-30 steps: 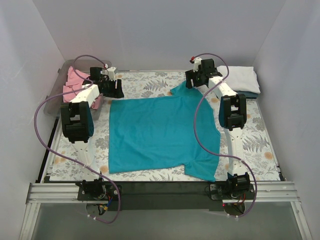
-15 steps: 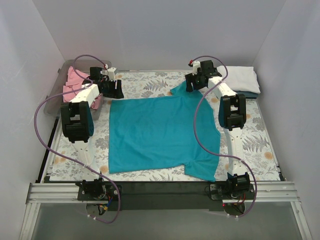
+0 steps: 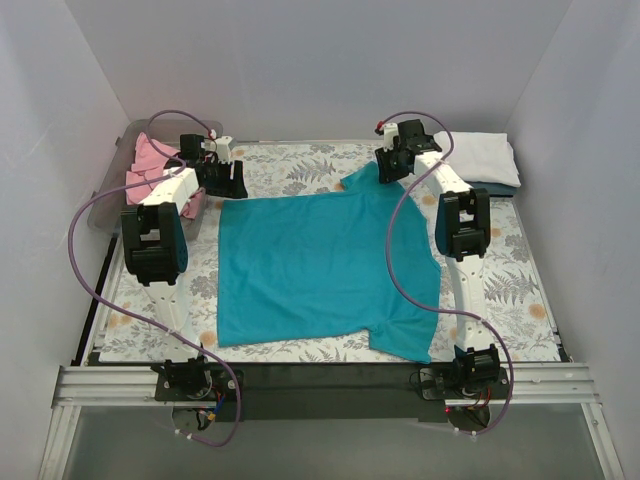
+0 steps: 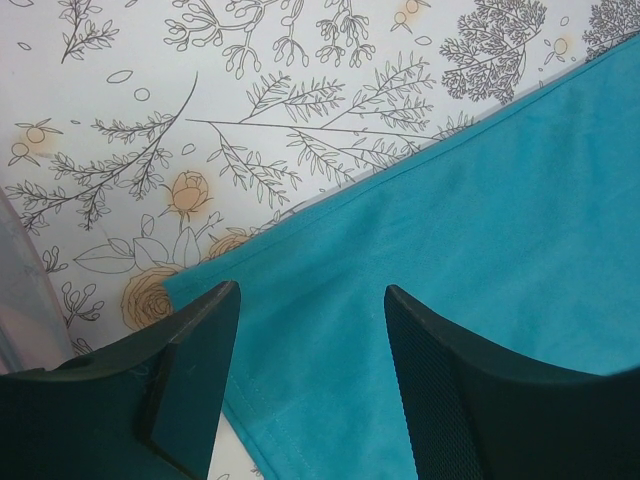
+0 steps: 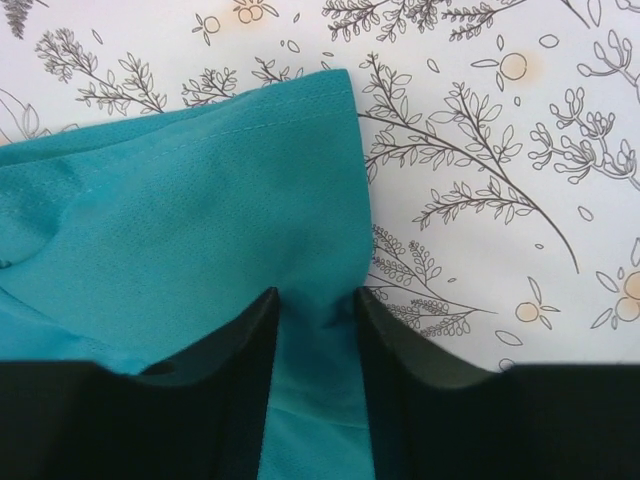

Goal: Fold and stack the t-shirts
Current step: Flatten the tshirt out

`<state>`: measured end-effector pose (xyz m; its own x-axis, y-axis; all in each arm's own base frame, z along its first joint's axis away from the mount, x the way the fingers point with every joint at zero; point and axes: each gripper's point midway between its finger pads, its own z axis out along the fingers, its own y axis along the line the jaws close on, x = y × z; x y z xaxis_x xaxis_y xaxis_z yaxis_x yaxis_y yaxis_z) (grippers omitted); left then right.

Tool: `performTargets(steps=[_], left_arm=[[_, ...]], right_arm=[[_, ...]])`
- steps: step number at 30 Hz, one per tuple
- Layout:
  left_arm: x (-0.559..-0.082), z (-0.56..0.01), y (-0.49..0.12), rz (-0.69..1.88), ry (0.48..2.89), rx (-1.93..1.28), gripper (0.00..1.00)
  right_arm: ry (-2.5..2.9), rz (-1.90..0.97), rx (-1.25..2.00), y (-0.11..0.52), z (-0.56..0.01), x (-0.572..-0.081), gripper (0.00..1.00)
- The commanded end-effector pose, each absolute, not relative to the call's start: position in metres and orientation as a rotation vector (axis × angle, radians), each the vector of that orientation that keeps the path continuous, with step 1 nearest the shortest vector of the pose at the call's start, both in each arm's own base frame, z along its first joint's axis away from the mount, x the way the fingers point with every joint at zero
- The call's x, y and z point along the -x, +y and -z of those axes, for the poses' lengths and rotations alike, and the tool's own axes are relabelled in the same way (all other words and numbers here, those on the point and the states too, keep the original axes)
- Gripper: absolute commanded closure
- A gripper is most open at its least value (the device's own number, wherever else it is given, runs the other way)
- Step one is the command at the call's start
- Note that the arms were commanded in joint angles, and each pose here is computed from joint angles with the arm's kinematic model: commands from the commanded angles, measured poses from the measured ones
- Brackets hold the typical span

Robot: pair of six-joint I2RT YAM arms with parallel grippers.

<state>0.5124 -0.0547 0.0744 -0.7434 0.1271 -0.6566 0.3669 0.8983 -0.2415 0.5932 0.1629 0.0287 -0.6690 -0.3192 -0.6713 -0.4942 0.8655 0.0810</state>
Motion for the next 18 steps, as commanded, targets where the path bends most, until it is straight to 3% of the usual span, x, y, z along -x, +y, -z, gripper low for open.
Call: performTargets(steps=[1, 2, 5, 14, 18], left_arm=[[-0.519, -0.101, -0.048, 0.438, 2.345, -0.362, 0.41], [-0.519, -0.1, -0.048, 0.436, 2.349, -0.358, 0.41], [-0.521, -0.102, -0.046, 0.431, 2.352, -0.352, 0.41], [-0.535, -0.101, -0.043, 0.41, 2.355, -0.355, 0.43], [-0.538, -0.094, -0.039, 0.39, 2.368, -0.379, 0.51]], right_arm=[[2.504, -0.287, 0.655, 0.174, 0.004, -0.563, 0.63], [2.505, -0.259, 0.692, 0.176, 0.007, -0.561, 0.77], [2.505, -0.166, 0.756, 0.182, 0.011, -0.56, 0.99], [2.36, -0.112, 0.679, 0.164, -0.046, -0.588, 0.99], [2.271, -0.145, 0.671, 0.166, -0.088, -0.591, 0.99]])
